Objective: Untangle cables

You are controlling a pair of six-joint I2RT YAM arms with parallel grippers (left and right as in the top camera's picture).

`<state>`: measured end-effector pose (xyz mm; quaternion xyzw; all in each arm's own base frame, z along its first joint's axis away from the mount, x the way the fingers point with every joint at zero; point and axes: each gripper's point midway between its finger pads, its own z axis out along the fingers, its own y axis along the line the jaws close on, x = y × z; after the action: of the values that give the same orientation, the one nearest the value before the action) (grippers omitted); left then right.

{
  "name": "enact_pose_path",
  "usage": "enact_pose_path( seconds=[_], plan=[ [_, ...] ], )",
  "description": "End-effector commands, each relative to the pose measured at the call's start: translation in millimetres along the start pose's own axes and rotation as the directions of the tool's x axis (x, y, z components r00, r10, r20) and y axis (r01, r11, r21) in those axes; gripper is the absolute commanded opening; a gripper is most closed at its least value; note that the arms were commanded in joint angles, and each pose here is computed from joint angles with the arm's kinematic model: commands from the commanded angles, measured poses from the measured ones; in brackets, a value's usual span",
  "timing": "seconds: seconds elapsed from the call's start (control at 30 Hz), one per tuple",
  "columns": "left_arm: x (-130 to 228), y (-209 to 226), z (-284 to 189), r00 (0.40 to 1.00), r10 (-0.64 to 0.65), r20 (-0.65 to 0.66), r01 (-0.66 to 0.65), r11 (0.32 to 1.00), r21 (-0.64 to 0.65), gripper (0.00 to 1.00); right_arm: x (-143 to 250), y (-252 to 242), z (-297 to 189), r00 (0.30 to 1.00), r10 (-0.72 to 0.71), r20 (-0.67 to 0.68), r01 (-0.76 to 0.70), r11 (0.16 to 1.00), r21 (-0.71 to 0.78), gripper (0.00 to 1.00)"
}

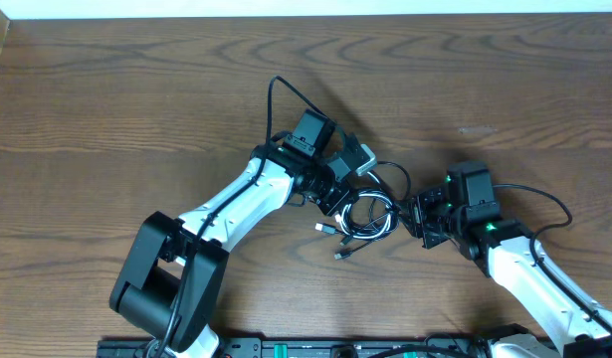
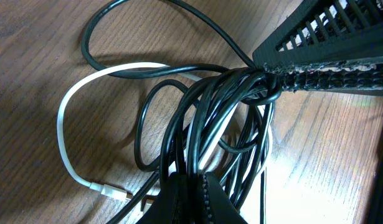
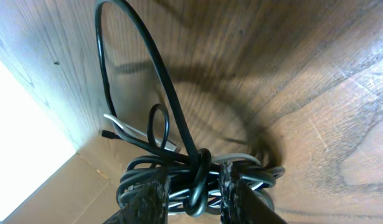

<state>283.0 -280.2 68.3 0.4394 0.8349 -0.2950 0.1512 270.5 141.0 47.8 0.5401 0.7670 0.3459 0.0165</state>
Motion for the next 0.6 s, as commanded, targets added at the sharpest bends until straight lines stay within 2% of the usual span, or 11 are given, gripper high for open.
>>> enact_pose_path(
  seconds=[0.0, 0.23, 0.57],
  plan=[
    [-3.6, -7.3, -5.3, 0.999, 0.032, 0.019, -0.032, 0.999, 0.016, 0.08, -0.7, 3.5, 1.2, 1.000, -0.008, 0.028, 0.008, 1.000, -0.001, 0.22],
    [-3.6, -7.3, -5.3, 0.999, 0.032, 0.019, -0.032, 0.999, 0.016, 0.08, -0.9, 2.5, 1.2, 1.000, -0.008, 0.030, 0.008, 1.000, 0.003, 0.08],
    [-3.6, -7.3, -5.3, 0.999, 0.032, 0.019, -0.032, 0.999, 0.016, 0.08, -4.2, -2.6, 1.1, 0.999, -0.004, 0.049, 0.003, 1.000, 0.023, 0.01]
  ],
)
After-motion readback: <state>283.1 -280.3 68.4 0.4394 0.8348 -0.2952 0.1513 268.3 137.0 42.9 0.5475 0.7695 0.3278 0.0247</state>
